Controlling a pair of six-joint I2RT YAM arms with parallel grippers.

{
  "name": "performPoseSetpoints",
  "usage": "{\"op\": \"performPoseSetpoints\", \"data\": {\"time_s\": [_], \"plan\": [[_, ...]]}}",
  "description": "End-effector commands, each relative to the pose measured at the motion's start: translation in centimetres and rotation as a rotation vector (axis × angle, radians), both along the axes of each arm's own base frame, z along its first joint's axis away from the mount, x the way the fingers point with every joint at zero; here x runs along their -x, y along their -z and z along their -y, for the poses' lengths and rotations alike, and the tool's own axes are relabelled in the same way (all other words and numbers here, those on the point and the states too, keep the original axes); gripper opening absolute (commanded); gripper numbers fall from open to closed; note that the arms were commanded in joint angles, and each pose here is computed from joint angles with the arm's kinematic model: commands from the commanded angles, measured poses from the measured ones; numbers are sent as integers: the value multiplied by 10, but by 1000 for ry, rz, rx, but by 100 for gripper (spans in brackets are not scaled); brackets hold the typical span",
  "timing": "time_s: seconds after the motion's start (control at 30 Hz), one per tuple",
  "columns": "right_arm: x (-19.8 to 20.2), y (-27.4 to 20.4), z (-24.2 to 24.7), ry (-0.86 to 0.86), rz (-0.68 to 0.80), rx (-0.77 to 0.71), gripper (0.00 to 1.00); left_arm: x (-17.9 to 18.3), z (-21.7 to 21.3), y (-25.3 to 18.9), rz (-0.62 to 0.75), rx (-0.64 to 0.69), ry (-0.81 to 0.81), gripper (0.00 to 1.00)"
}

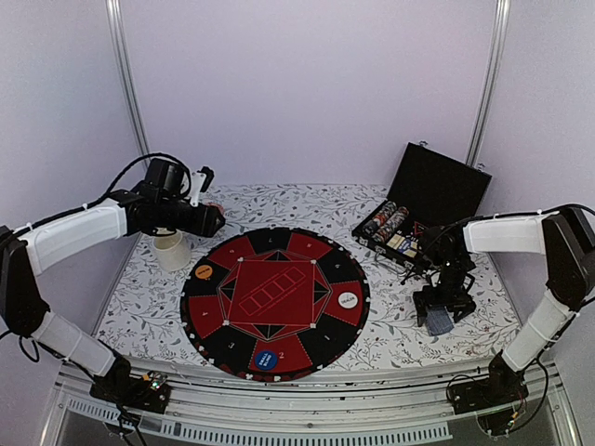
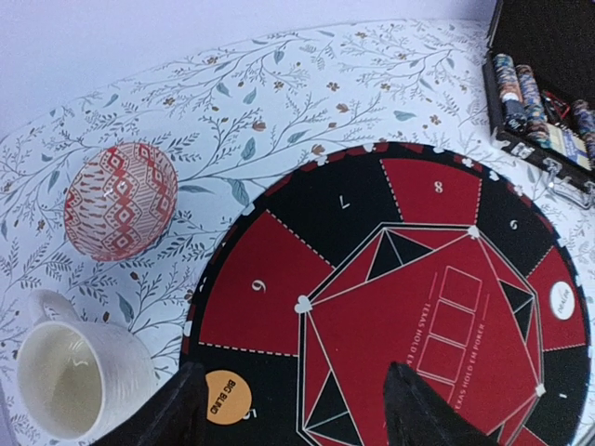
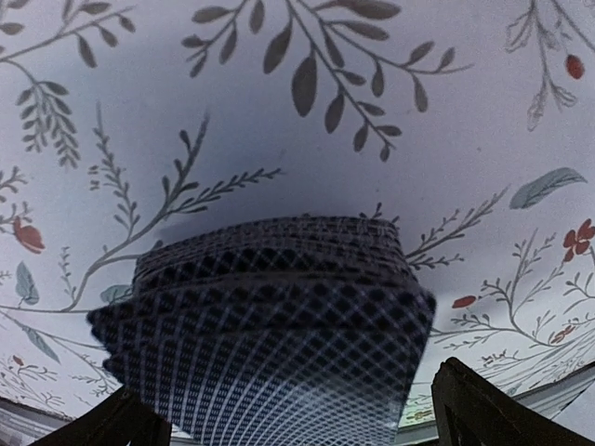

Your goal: Distribute texas hold em gaming equipment

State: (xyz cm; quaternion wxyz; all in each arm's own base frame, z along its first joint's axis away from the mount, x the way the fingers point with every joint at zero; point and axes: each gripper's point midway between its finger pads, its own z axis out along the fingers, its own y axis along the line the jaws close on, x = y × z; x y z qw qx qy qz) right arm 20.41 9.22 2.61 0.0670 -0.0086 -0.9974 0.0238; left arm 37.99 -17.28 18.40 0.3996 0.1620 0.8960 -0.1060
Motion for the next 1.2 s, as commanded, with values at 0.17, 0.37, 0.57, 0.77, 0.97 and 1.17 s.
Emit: {"op": "performPoseSetpoints", "data": {"time_s": [0.17,0.37,0.57,0.77,0.97,1.17], "plan": [[9,30,-6,-14,-84,-37,83,5,10,-37,77,21,68,68],[9,32,-23,-86,-90,-44,67,4,10,-34,74,12,66,68],[11,32,-70,-265,-99,-86,62,4,9,-34,78,4,68,68],[37,32,-102,-419,-149,-112,61,5,7,-32,78,-8,65,68],[63,28,-122,-549,-180,-155,61,4,8,-30,73,-7,68,68],[60,30,-127,-593,-154,-151,72,4,11,-28,59,6,75,68]]}}
